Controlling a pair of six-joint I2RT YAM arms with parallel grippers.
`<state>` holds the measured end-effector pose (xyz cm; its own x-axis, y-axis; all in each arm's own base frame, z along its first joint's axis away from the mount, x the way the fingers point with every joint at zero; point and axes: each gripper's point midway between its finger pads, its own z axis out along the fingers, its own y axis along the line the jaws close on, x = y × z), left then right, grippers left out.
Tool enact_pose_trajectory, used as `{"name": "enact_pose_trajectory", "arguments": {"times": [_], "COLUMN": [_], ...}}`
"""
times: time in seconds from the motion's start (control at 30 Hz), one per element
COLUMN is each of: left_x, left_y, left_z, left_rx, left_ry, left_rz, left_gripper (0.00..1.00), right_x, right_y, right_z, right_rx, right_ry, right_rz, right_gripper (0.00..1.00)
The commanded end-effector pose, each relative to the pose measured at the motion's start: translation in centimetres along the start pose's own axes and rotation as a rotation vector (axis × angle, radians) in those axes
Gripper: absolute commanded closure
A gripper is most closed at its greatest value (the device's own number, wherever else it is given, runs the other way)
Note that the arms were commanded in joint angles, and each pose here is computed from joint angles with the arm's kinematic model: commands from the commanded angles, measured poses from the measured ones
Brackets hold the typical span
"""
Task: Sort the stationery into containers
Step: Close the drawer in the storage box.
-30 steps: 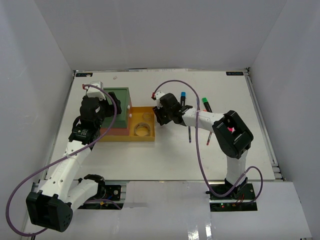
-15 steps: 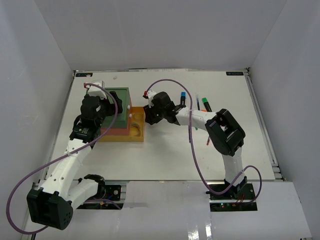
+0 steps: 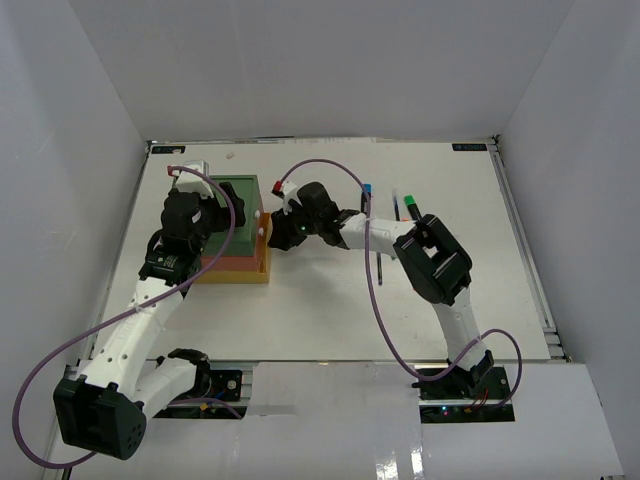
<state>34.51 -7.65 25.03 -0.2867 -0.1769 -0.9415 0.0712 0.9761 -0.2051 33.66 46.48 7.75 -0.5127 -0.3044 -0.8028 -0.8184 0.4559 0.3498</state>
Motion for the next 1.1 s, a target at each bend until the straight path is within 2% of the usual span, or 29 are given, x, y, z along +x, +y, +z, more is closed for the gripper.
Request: {"name": "enact_pose_trajectory", "arguments": {"times": [0.0,0.27,0.47,0.63,0.73,0.87,1.07], "left_x": [3.4,3.5,3.4,3.2,3.2,3.2,3.1], "left_y": [-0.3,-0.3,-0.2,-0.1,-0.1,-0.2,-0.1], "left_z": [-0.1,-0.1,-0.1,-0.3,-0.3,-0.3,-0.3], "left_rx": [0.022,0.024,0.019,0.016,0.017,0.018,0.016], "left_ry": [0.133,0.135,0.130,0.125,0.123,0.124,0.121], "left_rz": [-0.017,-0.018,-0.015,-0.015,-0.015,-0.012,-0.012], "left_gripper": [0.07,0.06,0.06,0.06,0.06,0.06,0.06], "right_x": [-2.9,-3.3,-3.2,-3.2,-3.6,-4.3,-4.6], "right_y": [3.3,4.7,4.1,3.2,2.8,3.3,4.3], "right_z": [0.5,0.7,0.1,-2.2,-4.2,-6.2,-6.8], "right_rx": [-0.136,-0.221,-0.187,-0.135,-0.153,-0.193,-0.263], "right_ry": [-0.083,-0.119,-0.121,-0.129,-0.140,-0.167,-0.170], "right_rz": [-0.049,-0.071,-0.098,-0.148,-0.168,-0.288,-0.420], "right_gripper": [0.52,0.44,0.43,0.42,0.38,0.33,0.16]}}
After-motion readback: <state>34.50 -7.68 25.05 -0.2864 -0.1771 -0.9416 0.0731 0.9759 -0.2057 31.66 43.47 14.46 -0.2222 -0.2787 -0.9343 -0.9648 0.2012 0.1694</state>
